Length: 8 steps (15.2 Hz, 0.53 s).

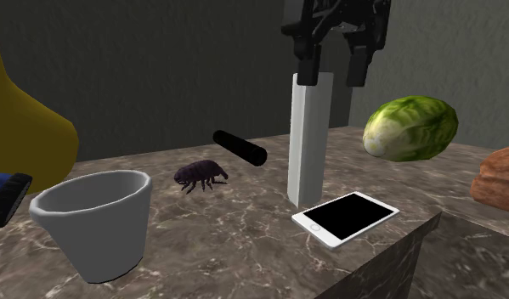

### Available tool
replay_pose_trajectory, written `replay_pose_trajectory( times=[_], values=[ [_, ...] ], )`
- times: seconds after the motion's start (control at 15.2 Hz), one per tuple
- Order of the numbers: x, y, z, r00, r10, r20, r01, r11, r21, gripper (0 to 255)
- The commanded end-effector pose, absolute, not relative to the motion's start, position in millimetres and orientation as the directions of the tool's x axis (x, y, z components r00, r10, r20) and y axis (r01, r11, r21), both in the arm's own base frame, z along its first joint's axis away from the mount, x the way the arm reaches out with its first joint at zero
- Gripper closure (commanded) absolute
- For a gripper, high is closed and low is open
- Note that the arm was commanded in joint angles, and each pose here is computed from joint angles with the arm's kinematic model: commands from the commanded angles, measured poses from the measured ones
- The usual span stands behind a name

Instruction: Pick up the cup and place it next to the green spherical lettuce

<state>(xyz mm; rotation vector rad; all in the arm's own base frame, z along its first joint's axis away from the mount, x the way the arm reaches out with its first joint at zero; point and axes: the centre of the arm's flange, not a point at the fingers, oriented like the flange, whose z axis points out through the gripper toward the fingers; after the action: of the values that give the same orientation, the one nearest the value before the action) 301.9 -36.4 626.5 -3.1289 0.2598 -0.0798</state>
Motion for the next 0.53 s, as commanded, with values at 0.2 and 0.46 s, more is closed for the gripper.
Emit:
replay_pose_trajectory(
  times=[0.2,0.46],
  values=[
    [326,-14,609,0.986,-0.162,0.038,-0.161,-0.986,-0.038,0],
    [357,16,587,0.987,-0.158,0.021,-0.156,-0.984,-0.081,0]
  ],
)
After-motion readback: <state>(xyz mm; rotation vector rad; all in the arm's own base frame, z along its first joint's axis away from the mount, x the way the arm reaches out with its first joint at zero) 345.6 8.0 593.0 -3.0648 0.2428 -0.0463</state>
